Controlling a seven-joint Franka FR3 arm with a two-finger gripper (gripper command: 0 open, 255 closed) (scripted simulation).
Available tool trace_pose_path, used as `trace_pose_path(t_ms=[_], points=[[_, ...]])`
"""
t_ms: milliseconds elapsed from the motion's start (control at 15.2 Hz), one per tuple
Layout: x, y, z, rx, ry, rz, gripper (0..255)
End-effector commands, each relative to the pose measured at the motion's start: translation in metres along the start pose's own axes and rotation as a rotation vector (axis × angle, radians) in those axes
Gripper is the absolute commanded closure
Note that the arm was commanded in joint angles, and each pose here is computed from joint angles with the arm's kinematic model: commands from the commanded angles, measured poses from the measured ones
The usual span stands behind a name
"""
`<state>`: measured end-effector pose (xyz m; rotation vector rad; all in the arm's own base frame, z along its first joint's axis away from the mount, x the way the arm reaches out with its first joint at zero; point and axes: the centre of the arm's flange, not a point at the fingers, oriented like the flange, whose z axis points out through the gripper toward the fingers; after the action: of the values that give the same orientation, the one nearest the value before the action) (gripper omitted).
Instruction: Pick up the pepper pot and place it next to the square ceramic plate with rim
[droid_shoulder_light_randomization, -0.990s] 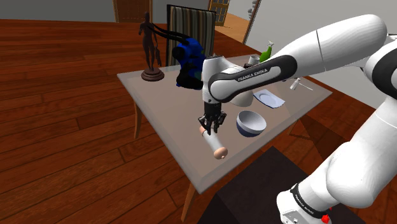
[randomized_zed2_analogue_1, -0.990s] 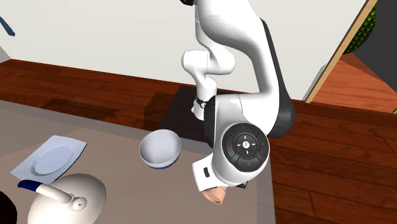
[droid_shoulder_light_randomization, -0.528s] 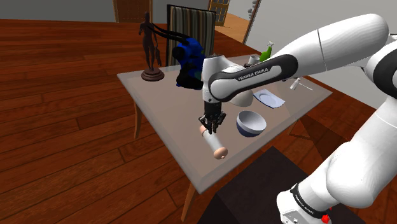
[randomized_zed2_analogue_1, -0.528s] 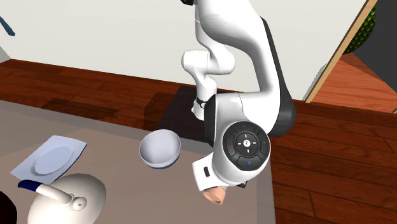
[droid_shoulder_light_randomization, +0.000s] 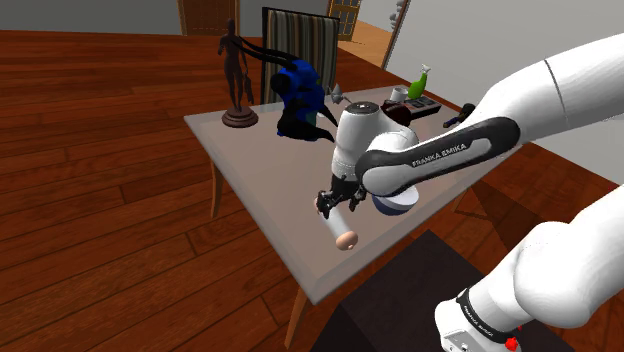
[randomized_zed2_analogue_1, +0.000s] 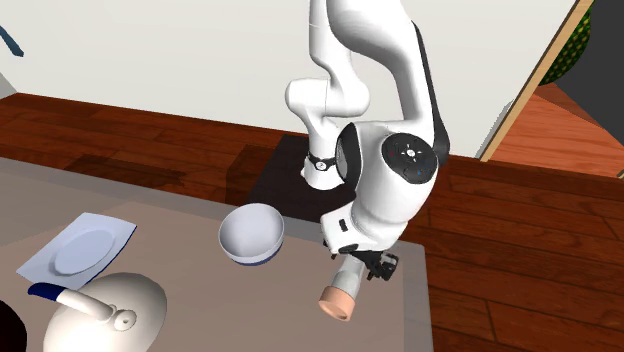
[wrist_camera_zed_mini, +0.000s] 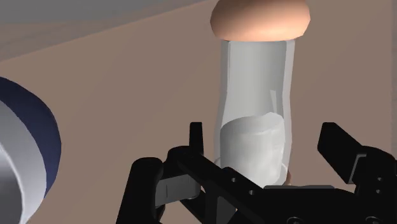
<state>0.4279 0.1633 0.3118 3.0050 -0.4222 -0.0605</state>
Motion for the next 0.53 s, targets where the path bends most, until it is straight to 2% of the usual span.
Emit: trace_pose_path(t_ms=[0, 462], points=[[-0.037, 0.004, 0.01, 0.044, 0.18, 0.027, 0], [-0.03, 0.002, 0.049, 0.044, 0.18, 0.027, 0]])
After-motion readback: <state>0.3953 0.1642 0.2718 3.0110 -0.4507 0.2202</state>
